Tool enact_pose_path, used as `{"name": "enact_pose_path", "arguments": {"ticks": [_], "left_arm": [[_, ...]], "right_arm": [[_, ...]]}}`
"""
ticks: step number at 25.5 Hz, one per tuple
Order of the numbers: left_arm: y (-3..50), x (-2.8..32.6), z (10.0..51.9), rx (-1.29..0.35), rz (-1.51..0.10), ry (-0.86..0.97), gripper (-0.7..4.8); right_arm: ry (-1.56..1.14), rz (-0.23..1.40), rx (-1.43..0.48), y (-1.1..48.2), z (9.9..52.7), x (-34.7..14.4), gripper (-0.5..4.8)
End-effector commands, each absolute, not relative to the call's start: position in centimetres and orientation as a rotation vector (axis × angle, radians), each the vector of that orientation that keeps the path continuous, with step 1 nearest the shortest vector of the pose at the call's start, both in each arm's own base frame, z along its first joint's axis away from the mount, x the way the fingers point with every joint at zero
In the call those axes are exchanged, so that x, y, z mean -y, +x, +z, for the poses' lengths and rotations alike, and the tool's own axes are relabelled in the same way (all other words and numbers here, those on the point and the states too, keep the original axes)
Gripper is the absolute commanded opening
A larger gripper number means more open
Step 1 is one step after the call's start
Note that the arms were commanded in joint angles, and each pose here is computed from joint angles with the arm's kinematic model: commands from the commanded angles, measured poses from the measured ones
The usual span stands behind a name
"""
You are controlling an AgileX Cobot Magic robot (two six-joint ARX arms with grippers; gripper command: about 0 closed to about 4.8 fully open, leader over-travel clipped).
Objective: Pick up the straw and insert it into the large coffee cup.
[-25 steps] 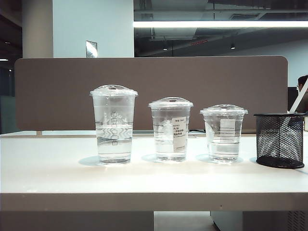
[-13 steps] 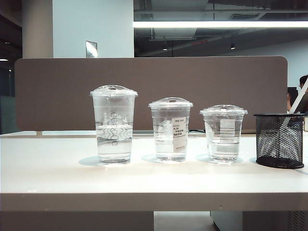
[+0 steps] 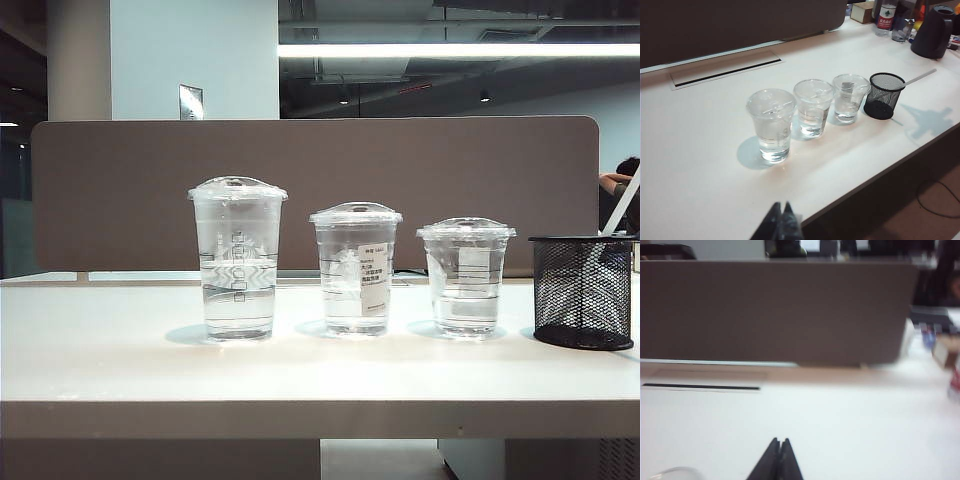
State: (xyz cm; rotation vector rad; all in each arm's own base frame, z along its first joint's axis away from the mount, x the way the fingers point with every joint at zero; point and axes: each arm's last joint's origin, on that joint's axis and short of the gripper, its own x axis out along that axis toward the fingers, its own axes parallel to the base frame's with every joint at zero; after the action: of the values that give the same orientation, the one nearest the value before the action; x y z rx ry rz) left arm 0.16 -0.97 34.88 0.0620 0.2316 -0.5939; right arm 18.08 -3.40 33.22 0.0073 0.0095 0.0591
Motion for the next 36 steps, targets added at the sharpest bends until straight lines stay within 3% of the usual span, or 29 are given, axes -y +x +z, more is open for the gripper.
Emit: {"name": "enact_pose_path", "arguments": {"ticks": [1, 5, 11, 24, 27, 31, 36], "left_arm": [[0.2, 1.0, 35.1, -0.209, -0.602, 0.066, -0.04], [0.2, 1.0, 35.1, -0.209, -0.601, 0.066, -0.04], [0.2, 1.0, 35.1, -0.209, -0.597, 0.065, -0.04], [0.2, 1.0, 35.1, -0.211, -0.600, 0.064, -0.04], [0.2, 1.0, 35.1, -0.211, -0.600, 0.064, -0.04], [0.2, 1.0, 35.1, -0.211, -0.600, 0.064, -0.03], [0.2, 1.0, 35.1, -0.211, -0.600, 0.064, -0.04]], "right_arm": [[0.123, -0.029, -0.007, 19.4, 32.6, 5.9, -0.05], [0.163, -0.121, -0.096, 20.7, 30.7, 7.8, -0.05], [0.120, -0.068, -0.132, 20.7, 28.1, 6.7, -0.04], [0.108, 0.060, -0.098, 12.2, 18.0, 2.2, 0.24], [0.116, 0.065, -0.038, 11.4, 17.6, 1.2, 0.65], [0.115, 0.080, -0.081, 11.3, 17.1, 0.1, 0.67], [0.090, 0.062, -0.140, 11.6, 16.5, -1.2, 1.61]]}}
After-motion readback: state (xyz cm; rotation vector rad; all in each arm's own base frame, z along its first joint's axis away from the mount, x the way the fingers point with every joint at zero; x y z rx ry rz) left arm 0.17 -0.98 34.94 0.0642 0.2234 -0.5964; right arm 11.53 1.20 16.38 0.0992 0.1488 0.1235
